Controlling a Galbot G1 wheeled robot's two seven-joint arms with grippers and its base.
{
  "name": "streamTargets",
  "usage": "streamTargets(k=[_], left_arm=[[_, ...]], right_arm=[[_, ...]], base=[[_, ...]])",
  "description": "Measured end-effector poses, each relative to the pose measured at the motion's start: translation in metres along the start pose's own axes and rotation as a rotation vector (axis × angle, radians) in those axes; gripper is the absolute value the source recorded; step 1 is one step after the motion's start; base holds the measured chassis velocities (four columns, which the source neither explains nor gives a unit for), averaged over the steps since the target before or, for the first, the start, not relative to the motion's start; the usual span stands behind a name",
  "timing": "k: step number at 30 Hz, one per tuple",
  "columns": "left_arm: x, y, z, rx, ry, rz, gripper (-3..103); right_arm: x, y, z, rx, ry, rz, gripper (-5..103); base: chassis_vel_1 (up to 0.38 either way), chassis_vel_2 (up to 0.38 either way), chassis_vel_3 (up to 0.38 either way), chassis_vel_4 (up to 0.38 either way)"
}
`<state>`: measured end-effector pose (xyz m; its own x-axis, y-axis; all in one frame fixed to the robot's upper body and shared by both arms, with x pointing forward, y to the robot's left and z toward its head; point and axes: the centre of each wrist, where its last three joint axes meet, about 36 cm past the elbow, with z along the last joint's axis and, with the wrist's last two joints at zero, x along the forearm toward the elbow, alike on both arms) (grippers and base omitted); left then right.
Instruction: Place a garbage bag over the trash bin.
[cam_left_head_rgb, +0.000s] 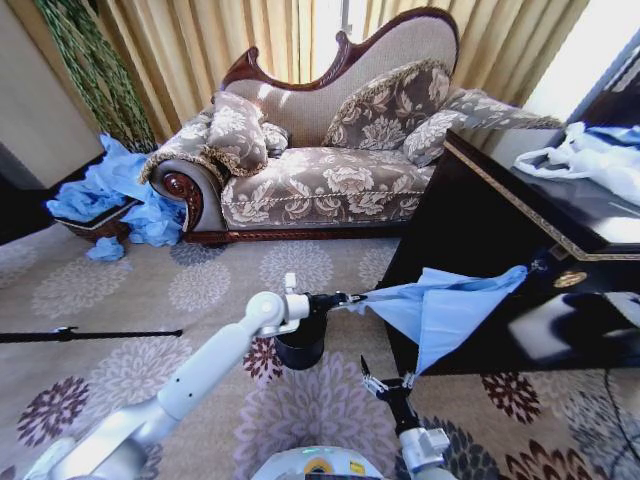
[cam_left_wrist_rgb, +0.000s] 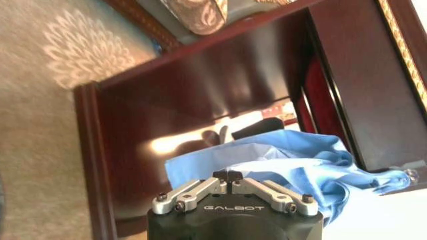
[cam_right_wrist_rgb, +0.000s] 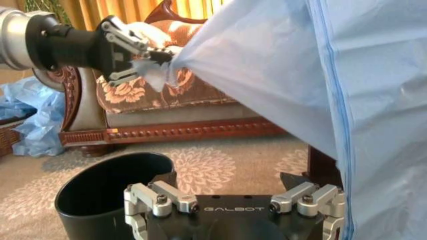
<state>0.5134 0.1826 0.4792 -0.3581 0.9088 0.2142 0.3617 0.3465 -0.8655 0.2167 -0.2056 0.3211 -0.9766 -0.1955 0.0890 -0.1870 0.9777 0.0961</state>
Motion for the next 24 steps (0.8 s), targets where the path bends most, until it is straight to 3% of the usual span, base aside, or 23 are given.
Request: streamTargets(k=[12, 24], left_arm=[[0.053, 0.014, -0.015, -0.023, -0.060, -0.072, 0], [0.091, 0.036, -0.009, -0.041, -0.079, -0.150, 0]], right_arm=[[0.000, 0.006, 0.000, -0.013, -0.010, -0.005, 100], [0.001, 0.009, 0.001, -0.016, -0.015, -0.010, 100]], base=[[0.000, 0.000, 0.000, 0.000], [0.000, 0.000, 0.000, 0.000]])
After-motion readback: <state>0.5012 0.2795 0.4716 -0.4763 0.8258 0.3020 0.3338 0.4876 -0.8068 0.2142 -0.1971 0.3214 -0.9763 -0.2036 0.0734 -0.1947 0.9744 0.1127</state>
